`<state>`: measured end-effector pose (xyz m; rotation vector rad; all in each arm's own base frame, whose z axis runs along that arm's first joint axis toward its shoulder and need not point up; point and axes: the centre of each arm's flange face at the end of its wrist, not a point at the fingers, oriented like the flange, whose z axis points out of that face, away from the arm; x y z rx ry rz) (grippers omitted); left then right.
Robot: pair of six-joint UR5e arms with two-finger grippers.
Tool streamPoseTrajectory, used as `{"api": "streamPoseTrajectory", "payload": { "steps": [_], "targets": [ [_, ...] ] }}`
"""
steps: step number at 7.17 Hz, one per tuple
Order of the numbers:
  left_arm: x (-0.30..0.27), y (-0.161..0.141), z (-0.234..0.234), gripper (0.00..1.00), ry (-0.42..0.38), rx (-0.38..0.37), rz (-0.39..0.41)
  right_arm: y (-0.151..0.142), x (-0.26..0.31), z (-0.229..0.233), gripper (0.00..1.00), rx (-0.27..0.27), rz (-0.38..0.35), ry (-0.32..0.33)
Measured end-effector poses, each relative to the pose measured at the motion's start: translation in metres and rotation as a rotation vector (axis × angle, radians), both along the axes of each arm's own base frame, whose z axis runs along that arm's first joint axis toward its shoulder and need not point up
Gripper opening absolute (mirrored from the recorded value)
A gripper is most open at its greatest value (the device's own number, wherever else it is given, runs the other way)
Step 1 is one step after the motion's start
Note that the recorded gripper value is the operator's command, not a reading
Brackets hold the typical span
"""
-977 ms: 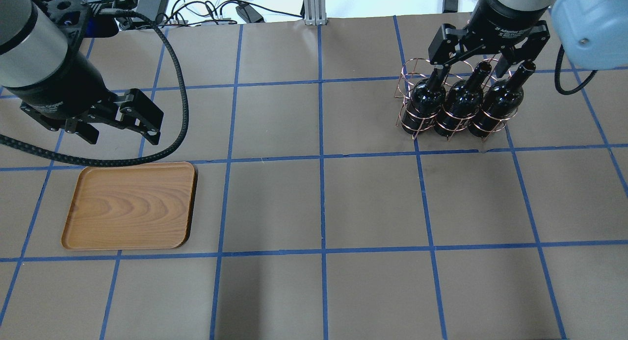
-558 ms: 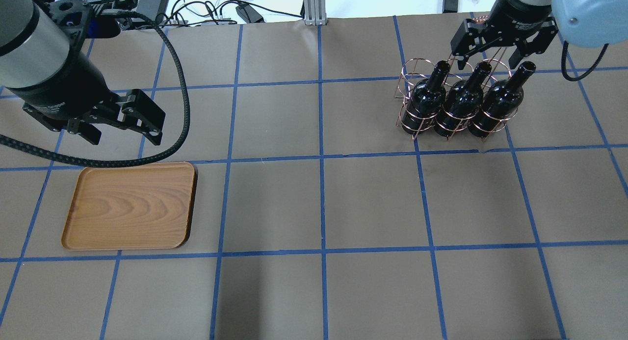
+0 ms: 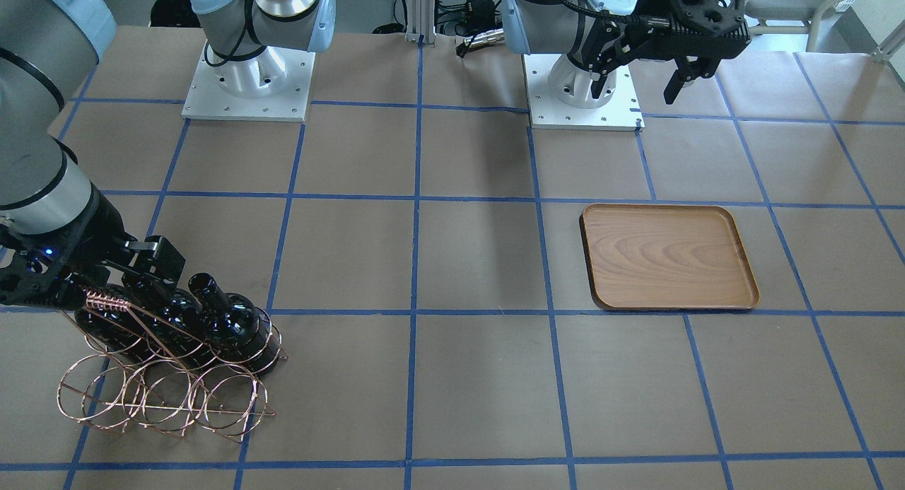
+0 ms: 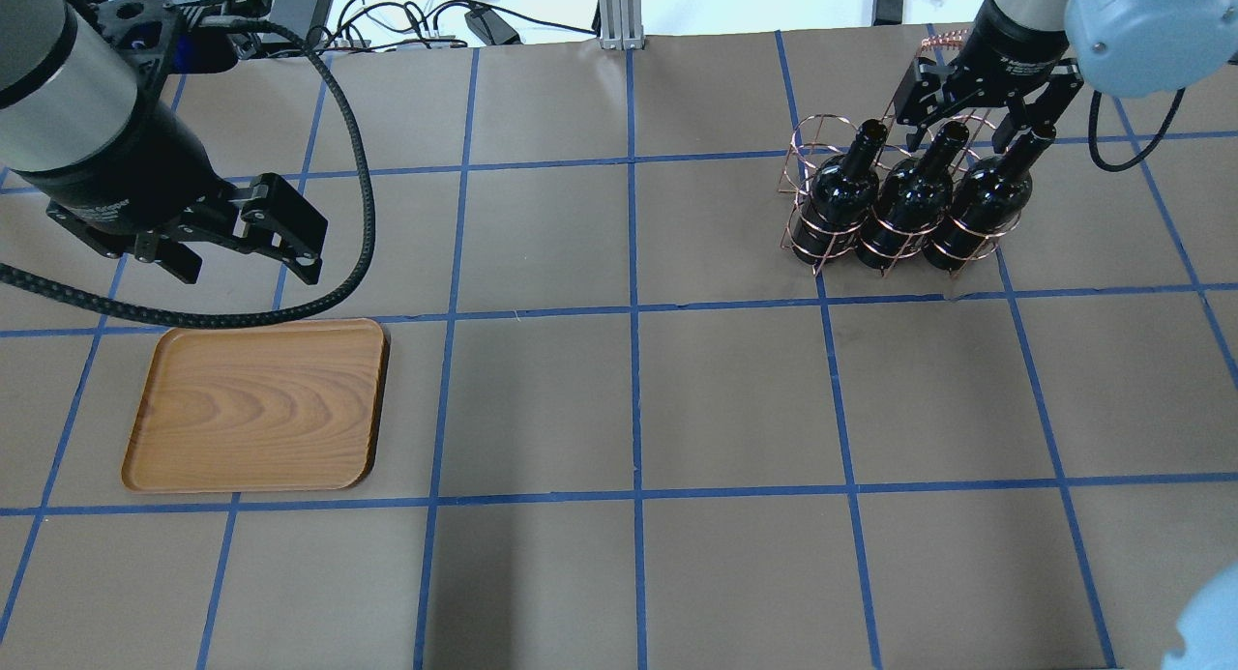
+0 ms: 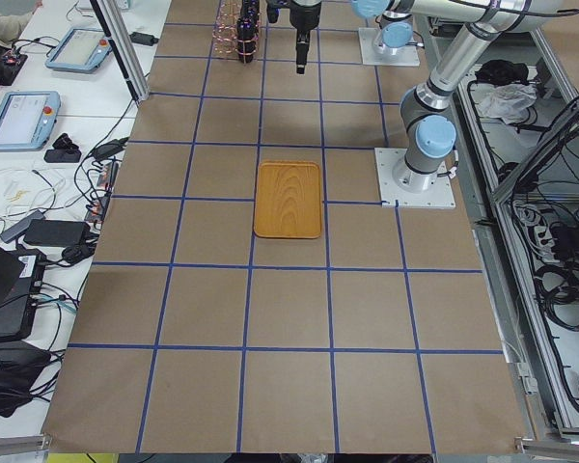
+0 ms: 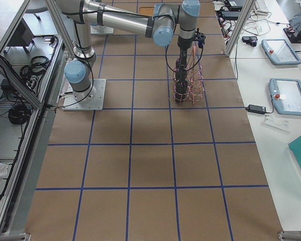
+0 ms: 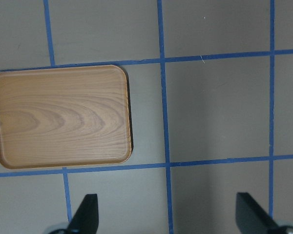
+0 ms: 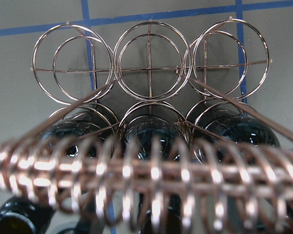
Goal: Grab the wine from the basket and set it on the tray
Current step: 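Close the right gripper on the middle wine bottle's neck, then lift the dark wine bottle up out of the rack with the right gripper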
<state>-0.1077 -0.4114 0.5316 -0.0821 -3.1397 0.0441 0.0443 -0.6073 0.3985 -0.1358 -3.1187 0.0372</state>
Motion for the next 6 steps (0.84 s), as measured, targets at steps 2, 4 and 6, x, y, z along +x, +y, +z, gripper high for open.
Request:
{"api": "streamPoseTrajectory", "payload": {
  "steps": [2,4,6],
  "targets": [
    [0.0,0.0,0.001,1.0,0.001,-0.004,-0.001,-0.003,0.001,-0.006,0.33,0.006,-0.001,0.0],
    [0.0,-0.001,0.001,1.0,0.003,-0.005,0.0,-0.002,0.009,-0.007,0.12,0.013,0.012,0.008],
    [0.0,-0.001,0.001,1.0,0.0,-0.006,0.001,-0.005,0.014,0.008,0.1,-0.005,0.024,0.013]
  ]
}}
